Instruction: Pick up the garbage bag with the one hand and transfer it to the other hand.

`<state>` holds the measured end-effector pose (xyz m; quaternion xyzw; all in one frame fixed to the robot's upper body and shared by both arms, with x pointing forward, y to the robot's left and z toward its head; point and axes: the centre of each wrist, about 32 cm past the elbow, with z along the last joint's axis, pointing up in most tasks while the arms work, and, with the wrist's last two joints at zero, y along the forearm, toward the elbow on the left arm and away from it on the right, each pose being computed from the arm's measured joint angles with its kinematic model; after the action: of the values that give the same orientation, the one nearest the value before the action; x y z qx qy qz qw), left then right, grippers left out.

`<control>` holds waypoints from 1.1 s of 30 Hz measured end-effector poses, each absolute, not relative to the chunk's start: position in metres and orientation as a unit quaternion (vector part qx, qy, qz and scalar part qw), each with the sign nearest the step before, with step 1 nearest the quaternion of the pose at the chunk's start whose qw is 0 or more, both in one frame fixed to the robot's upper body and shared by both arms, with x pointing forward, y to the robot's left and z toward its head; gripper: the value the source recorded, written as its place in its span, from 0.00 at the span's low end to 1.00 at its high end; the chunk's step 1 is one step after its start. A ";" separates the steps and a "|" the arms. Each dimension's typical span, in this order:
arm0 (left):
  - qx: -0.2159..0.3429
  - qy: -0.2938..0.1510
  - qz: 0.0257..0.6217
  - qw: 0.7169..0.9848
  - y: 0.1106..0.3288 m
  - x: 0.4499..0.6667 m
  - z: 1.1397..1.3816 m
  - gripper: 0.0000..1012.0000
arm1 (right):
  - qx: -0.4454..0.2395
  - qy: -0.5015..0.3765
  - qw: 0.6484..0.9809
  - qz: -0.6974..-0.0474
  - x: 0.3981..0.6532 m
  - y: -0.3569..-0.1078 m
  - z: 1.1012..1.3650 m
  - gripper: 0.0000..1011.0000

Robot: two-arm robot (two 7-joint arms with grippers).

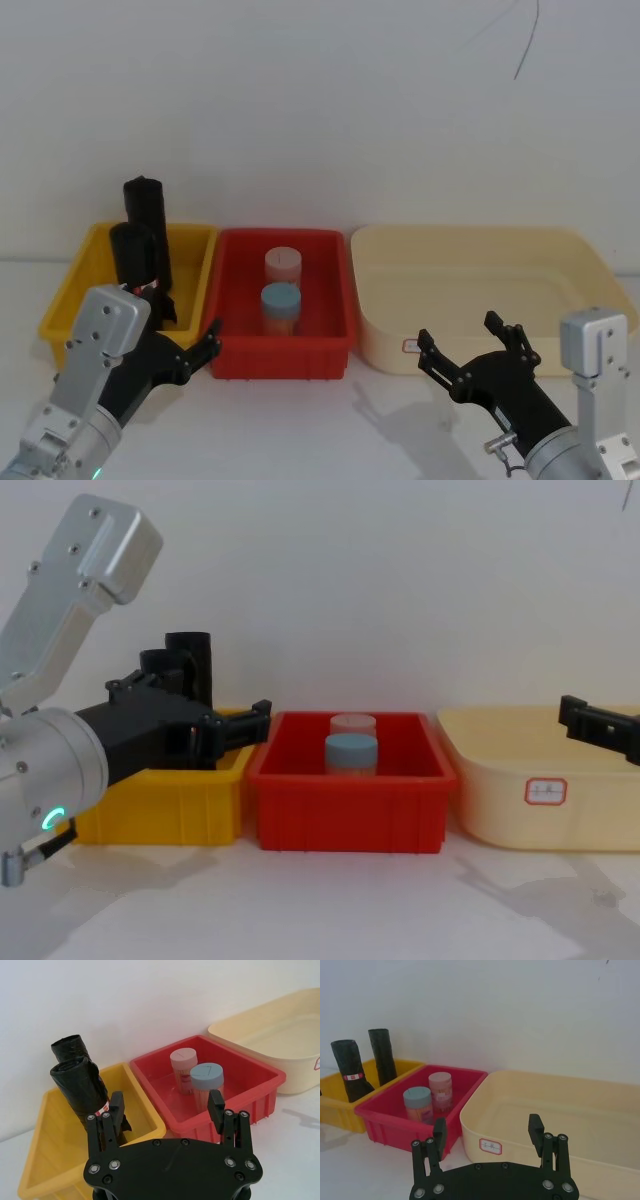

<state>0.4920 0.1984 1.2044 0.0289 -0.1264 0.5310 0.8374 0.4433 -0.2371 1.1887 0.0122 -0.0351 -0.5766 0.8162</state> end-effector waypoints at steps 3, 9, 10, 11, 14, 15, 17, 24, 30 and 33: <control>0.029 -0.126 0.531 0.837 0.198 0.492 1.204 0.99 | 0.012 -0.035 0.816 -0.577 0.443 -0.237 1.189 0.99; 0.029 -0.126 0.531 0.837 0.198 0.492 1.204 0.99 | 0.012 -0.035 0.816 -0.577 0.443 -0.237 1.189 0.99; 0.029 -0.126 0.531 0.837 0.198 0.492 1.204 0.99 | 0.012 -0.035 0.816 -0.577 0.443 -0.237 1.189 0.99; 0.029 -0.126 0.531 0.837 0.198 0.492 1.204 0.99 | 0.012 -0.035 0.816 -0.577 0.443 -0.237 1.189 0.99; 0.029 -0.126 0.532 0.837 0.199 0.492 1.204 0.99 | 0.012 -0.035 0.816 -0.577 0.443 -0.237 1.189 0.99; 0.028 -0.126 0.535 0.835 0.200 0.492 1.204 0.99 | 0.012 -0.035 0.816 -0.577 0.443 -0.237 1.189 0.99; 0.028 -0.125 0.538 0.833 0.201 0.492 1.204 0.99 | 0.012 -0.035 0.816 -0.577 0.443 -0.237 1.189 0.99; 0.030 -0.115 0.565 0.816 0.208 0.491 1.203 0.99 | 0.012 -0.035 0.816 -0.577 0.443 -0.237 1.189 0.99; 0.031 -0.102 0.590 0.801 0.216 0.492 1.202 0.99 | 0.012 -0.035 0.816 -0.577 0.443 -0.237 1.189 0.99; 0.033 -0.096 0.600 0.794 0.220 0.493 1.201 0.99 | 0.012 -0.035 0.816 -0.577 0.443 -0.237 1.189 0.99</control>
<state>0.4932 0.2198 1.2013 0.0327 -0.0957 0.5998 0.7937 0.4433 -0.2371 1.1887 0.0122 -0.0351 -0.5766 0.8162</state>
